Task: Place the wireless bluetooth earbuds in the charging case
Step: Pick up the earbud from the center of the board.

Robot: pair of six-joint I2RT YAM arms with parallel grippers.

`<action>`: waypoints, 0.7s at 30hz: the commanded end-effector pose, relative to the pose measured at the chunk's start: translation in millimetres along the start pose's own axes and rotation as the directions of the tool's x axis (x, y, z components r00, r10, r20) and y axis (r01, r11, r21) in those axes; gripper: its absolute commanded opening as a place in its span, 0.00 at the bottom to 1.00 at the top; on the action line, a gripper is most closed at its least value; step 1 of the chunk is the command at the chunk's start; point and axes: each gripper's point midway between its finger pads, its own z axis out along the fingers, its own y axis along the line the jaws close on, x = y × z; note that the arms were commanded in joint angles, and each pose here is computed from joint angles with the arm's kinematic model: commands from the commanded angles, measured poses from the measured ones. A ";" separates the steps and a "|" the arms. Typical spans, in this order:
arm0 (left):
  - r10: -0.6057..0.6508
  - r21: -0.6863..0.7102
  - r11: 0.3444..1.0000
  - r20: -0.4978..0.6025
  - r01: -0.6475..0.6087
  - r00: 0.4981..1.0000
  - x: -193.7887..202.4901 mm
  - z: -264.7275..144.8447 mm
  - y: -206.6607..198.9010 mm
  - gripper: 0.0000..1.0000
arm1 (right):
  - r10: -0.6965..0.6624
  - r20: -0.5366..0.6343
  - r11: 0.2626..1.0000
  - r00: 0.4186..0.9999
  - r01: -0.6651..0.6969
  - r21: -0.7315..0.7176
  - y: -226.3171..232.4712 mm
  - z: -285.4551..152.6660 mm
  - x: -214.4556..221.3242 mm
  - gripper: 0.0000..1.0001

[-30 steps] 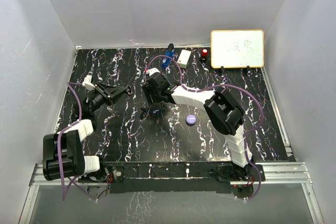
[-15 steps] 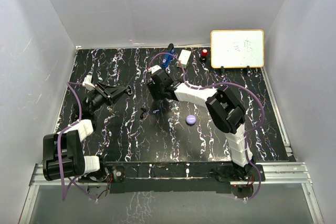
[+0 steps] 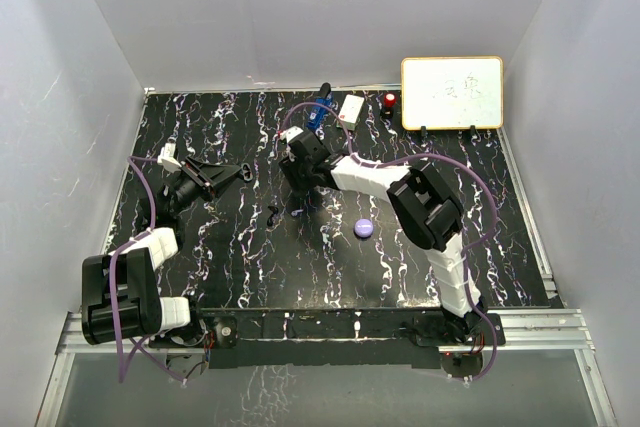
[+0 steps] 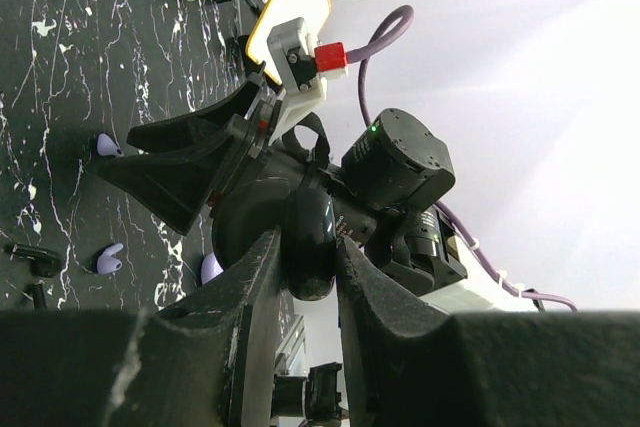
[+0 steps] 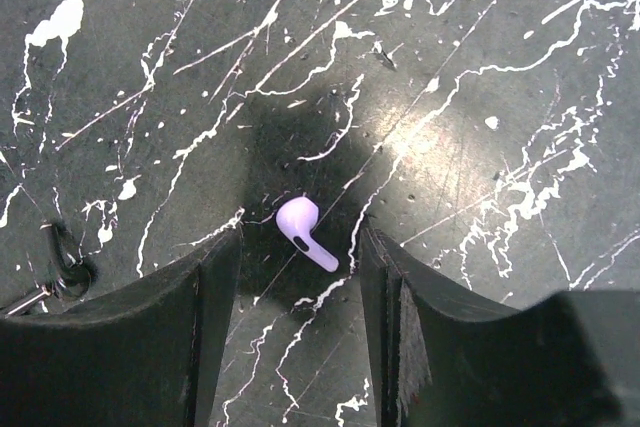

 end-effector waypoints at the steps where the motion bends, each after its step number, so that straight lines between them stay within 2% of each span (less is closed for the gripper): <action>1: 0.037 0.038 0.999 -0.016 -0.037 0.999 1.5 -2.9 -13.0 0.00 | -0.020 0.063 0.999 0.998 0.022 -0.033 7.5 -2.2 -27.6 0.48; 21: 0.035 0.036 0.999 -0.016 -0.035 0.999 1.7 -3.2 -11.4 0.00 | -0.030 0.021 0.999 0.999 0.030 -0.023 4.9 10.4 -14.2 0.41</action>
